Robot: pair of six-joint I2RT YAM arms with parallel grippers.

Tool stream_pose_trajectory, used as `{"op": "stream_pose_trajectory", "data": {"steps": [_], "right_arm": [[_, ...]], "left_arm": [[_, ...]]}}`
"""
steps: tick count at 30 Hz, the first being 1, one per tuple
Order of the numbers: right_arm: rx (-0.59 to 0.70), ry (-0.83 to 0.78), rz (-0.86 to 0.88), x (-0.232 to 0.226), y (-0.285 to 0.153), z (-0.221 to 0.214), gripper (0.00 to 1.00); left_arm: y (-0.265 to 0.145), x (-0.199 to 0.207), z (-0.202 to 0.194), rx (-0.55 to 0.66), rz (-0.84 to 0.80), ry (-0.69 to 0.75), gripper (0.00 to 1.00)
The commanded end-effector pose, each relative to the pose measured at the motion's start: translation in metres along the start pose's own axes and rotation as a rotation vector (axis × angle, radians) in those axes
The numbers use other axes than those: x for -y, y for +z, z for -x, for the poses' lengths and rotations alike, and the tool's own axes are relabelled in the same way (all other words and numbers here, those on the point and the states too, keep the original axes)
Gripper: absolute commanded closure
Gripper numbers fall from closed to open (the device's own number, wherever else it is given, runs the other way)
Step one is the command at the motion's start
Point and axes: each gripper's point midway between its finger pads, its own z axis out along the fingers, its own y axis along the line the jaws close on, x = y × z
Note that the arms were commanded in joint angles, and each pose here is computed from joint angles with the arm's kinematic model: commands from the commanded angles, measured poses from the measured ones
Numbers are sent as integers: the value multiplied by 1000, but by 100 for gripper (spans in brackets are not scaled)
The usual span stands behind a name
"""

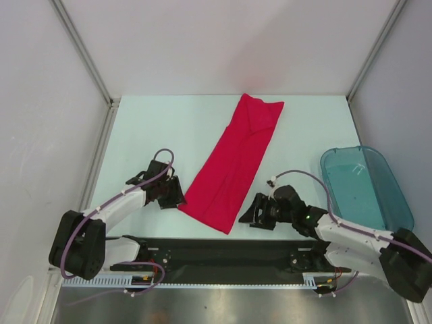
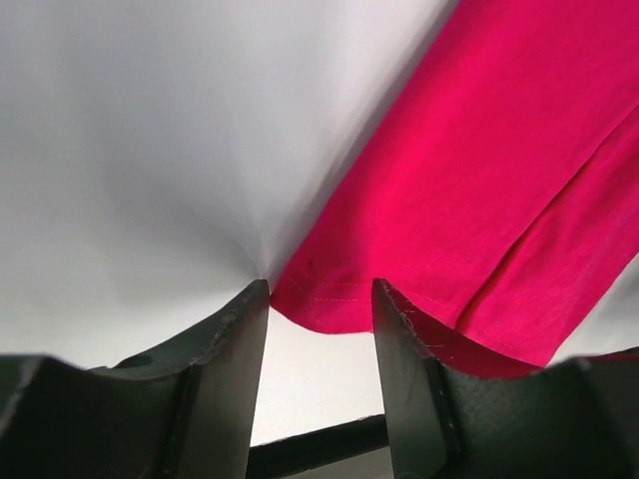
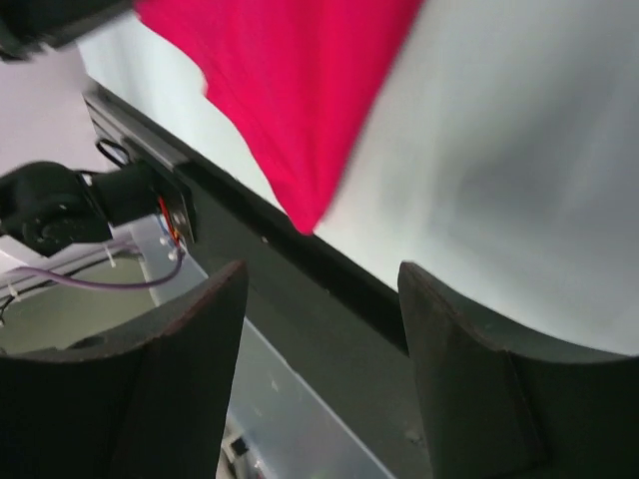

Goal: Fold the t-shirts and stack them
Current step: Fold the tshirt

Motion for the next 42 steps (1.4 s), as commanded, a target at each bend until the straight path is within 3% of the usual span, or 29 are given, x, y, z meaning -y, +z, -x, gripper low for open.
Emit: {"op": "stream_pose_trajectory", "data": {"steps": [1, 7, 10, 21, 28, 29, 33, 42], "right_arm": [[82, 82, 58, -17, 18, 5, 33], [40, 128, 61, -19, 43, -14, 40], [32, 161, 63, -20, 48, -20, 50], [91, 274, -98, -4, 61, -35, 50], [99, 305, -108, 3, 74, -37, 54], [98, 307, -96, 0, 76, -37, 59], [104, 310, -113, 7, 72, -38, 75], [234, 222, -258, 44, 15, -23, 92]], "left_arm": [[2, 1, 3, 18, -10, 15, 50], [1, 2, 4, 19, -9, 18, 55], [3, 0, 2, 12, -3, 15, 57], [4, 1, 1, 1, -5, 17, 68], [4, 3, -1, -5, -14, 21, 78], [4, 3, -2, -7, -17, 22, 79], [5, 8, -7, -24, -28, 37, 100], [-5, 43, -36, -40, -120, 47, 100]]}}
